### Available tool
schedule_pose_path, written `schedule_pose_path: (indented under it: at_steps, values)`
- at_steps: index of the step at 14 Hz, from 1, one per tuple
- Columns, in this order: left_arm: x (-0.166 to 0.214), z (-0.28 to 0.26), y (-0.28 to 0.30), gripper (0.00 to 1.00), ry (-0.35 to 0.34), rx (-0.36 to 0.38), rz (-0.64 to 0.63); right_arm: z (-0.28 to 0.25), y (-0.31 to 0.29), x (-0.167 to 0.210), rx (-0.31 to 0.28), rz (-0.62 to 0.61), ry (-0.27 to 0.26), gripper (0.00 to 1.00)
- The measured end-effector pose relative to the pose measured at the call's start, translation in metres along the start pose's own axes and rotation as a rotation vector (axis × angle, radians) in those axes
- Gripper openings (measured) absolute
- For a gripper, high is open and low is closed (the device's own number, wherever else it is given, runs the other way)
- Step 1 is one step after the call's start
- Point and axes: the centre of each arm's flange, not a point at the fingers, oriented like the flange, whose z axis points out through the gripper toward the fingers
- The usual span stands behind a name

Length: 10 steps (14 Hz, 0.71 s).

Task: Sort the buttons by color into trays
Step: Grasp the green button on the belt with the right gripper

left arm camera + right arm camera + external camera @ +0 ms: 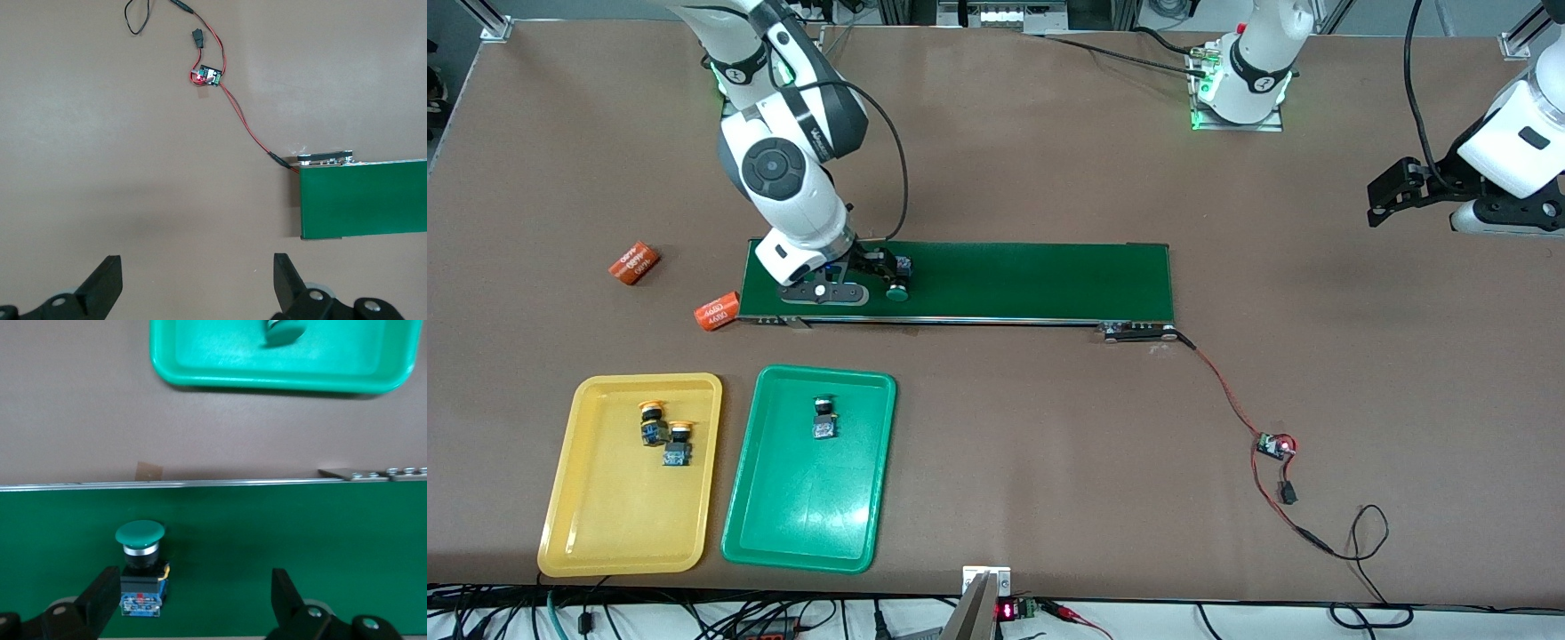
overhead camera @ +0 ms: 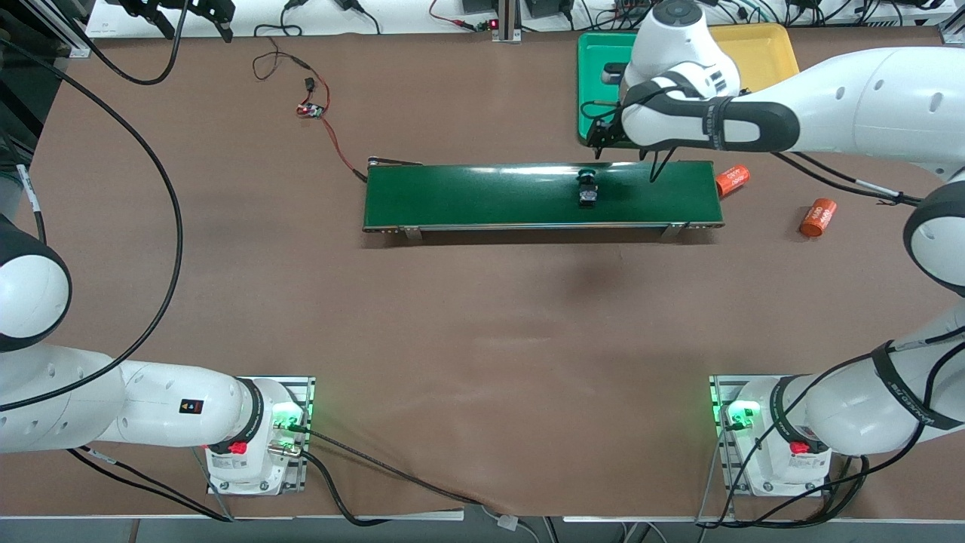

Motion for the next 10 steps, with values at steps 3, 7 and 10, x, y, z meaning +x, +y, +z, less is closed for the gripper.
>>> schedule_pose_path:
  at_steps: [3,7,10]
  values:
    - [0.0,0.0,0.0,1.0,0.0,0.0,0.0,0.021,-0.001,-0.004,0.008,-0.005,-0.002,1.0]
    - [0.0,0.0,0.0,1.0,0.0,0.0,0.0,0.046,-0.001,-0.02,0.01,-0.019,-0.007,1.0]
    - [0.0,0.0,0.0,1.0,0.0,0.0,0.0,0.048,-0.001,-0.023,0.007,-0.021,-0.012,1.0]
